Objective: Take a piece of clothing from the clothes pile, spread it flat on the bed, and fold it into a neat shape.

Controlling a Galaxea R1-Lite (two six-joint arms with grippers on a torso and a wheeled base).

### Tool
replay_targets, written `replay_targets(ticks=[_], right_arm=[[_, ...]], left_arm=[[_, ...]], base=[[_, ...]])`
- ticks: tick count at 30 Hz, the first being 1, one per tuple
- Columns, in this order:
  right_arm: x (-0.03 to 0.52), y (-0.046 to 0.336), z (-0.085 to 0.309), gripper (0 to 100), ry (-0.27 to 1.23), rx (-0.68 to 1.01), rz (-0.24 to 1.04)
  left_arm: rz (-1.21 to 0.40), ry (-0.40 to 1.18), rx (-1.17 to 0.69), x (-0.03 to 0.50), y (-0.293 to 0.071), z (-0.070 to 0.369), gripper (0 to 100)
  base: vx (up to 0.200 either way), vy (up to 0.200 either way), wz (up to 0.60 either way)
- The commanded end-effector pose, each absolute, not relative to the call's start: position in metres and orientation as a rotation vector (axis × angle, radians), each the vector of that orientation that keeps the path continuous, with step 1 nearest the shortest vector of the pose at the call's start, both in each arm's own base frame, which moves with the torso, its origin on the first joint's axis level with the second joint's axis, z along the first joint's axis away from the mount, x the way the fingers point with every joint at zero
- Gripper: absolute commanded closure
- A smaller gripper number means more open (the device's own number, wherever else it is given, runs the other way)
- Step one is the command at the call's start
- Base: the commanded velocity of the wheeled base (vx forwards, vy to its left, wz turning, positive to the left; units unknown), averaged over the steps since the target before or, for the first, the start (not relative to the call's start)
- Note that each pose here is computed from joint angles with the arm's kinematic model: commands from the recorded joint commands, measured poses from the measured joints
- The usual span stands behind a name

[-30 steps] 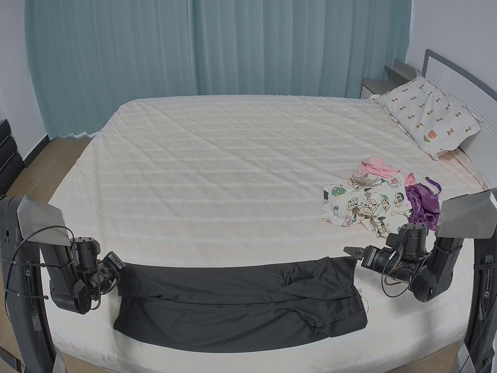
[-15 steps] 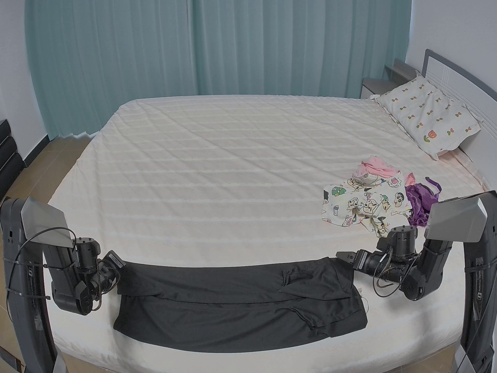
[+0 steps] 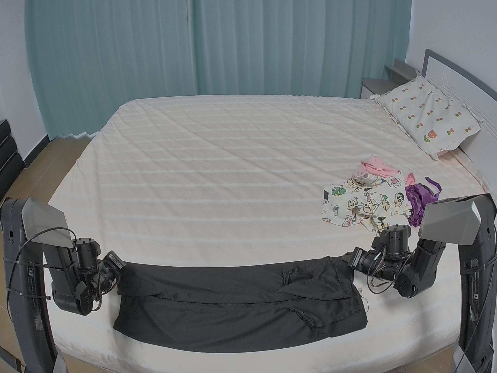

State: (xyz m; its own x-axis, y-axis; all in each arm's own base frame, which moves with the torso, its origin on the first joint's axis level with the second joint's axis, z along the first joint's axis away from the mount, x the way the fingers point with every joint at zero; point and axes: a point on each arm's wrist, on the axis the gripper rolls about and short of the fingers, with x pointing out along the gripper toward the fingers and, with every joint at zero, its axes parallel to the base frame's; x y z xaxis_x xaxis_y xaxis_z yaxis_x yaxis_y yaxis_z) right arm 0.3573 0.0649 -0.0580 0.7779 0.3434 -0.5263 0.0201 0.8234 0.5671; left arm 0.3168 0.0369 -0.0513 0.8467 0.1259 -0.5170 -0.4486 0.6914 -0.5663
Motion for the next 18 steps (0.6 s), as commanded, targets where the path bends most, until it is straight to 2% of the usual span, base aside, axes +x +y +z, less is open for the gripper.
replay_targets(ticks=[1, 17, 18], right_arm=[[0.358, 0.064, -0.058, 100, 0.658, 0.589, 0.183], [0.369, 0.060, -0.060, 100, 0.611, 0.621, 0.179], [0.369, 0.060, -0.060, 0, 0.613, 0.621, 0.178]], left_arm=[[0.337, 0.469, -0.744, 0.316, 0.037, -0.052, 100], [0.335, 0.484, -0.737, 0.314, 0.036, -0.054, 100], [0.333, 0.488, -0.731, 0.314, 0.036, -0.054, 100]], base=[[0.000, 0.000, 0.00], [0.000, 0.000, 0.00], [0.000, 0.000, 0.00]])
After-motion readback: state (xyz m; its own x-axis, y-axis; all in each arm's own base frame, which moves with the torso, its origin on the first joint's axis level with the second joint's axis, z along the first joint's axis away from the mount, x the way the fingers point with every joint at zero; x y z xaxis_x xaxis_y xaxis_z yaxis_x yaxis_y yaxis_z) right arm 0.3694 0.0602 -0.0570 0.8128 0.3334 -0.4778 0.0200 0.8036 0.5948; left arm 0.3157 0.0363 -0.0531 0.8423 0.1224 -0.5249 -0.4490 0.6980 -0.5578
